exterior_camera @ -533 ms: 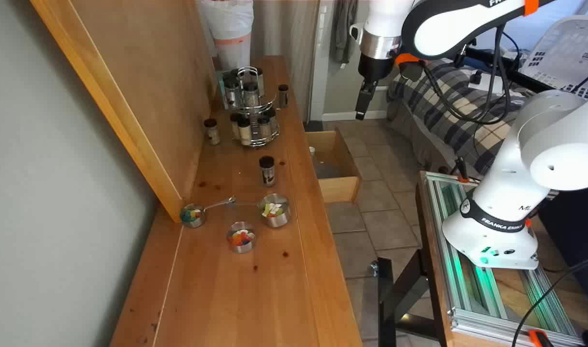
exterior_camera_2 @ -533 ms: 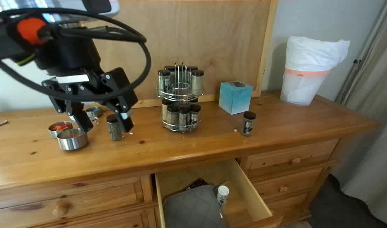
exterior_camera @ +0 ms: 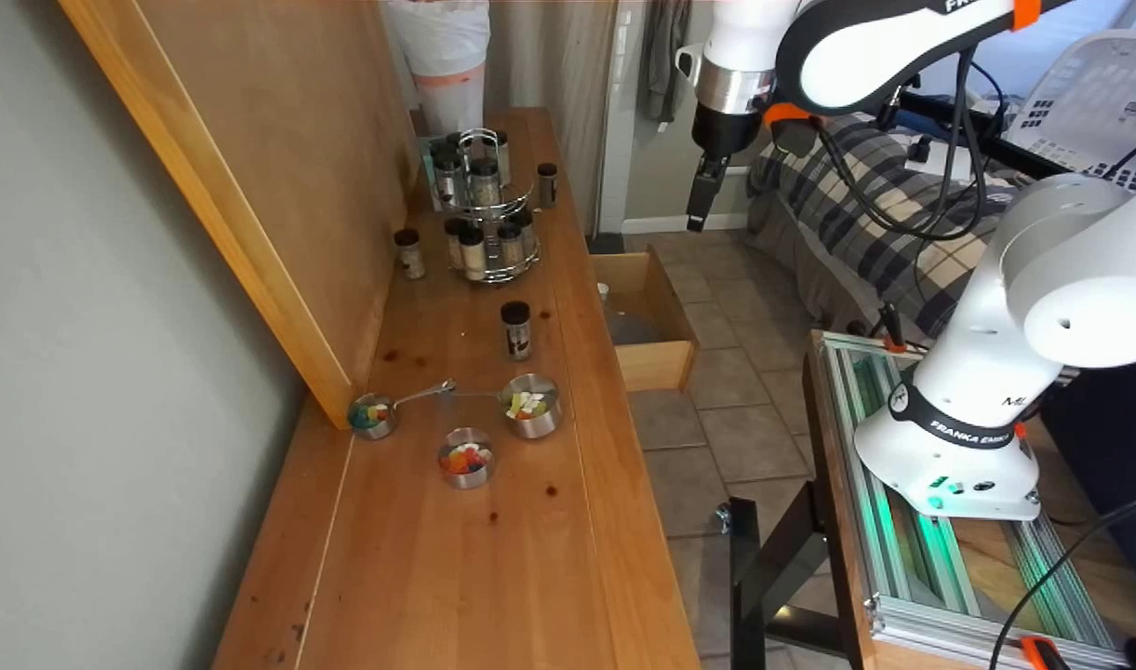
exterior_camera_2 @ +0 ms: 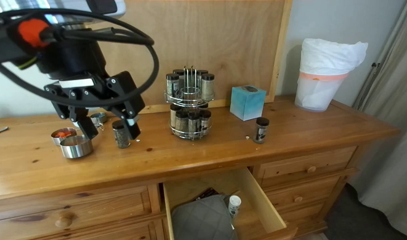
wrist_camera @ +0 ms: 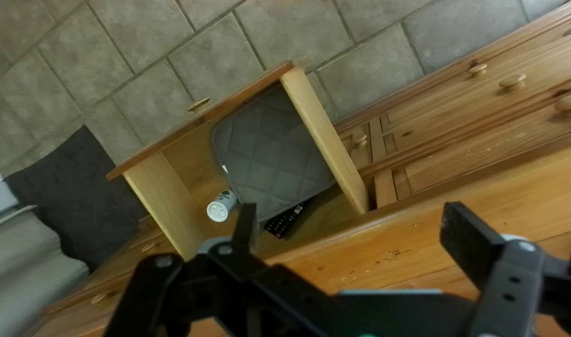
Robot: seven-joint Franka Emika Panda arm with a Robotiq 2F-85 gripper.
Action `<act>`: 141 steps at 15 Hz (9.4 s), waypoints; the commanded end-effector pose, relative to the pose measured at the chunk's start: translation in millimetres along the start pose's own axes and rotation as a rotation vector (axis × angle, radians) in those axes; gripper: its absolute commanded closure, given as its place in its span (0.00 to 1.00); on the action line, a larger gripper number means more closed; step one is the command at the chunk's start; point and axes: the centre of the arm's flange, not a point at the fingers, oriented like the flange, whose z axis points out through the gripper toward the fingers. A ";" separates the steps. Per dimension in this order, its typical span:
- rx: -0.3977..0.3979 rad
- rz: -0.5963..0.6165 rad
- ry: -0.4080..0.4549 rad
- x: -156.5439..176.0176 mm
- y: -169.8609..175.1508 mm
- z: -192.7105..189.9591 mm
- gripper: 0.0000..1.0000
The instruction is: Put the left spice bottle on the spice rack
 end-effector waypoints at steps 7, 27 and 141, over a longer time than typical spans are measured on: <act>0.104 -0.159 0.061 7.7 -38.2 14.0 0.00; 0.270 -0.410 0.434 46.2 -116.7 99.5 0.00; 0.312 -0.089 0.576 85.1 -79.5 91.9 0.52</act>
